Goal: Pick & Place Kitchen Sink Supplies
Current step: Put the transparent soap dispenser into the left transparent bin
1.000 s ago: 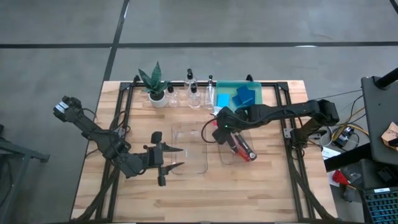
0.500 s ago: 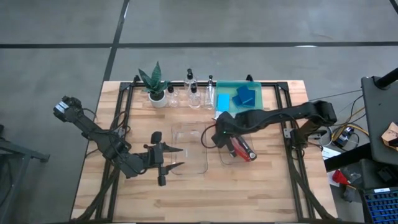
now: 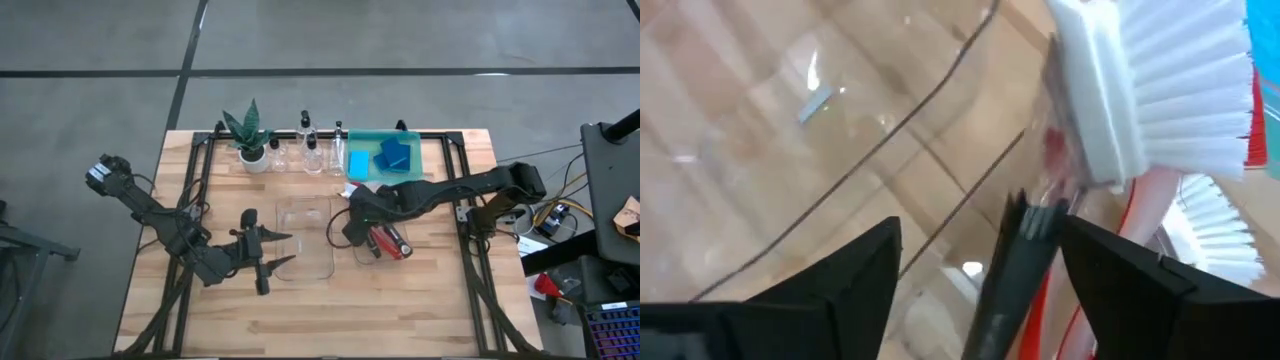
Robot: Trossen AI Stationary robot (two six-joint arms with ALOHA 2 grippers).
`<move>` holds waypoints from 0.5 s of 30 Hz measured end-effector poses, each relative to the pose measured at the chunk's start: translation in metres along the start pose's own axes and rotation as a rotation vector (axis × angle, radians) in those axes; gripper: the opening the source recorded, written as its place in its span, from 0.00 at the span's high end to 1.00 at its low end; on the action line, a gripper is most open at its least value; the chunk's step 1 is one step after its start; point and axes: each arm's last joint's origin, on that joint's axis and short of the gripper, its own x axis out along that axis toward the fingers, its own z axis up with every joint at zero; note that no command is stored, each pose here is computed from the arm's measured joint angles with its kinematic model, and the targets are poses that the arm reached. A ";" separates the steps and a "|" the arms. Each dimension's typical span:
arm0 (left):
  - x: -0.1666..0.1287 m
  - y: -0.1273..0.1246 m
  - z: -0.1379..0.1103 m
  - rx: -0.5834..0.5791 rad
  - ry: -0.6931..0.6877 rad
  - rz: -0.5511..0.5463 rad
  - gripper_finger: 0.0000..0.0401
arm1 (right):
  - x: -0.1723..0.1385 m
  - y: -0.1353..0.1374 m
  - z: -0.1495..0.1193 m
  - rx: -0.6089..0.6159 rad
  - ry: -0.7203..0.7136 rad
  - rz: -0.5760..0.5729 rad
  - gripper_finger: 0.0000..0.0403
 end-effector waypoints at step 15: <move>0.035 0.047 0.003 -0.162 0.053 0.231 0.47 | -0.057 0.026 -0.030 -0.261 -0.251 0.038 0.27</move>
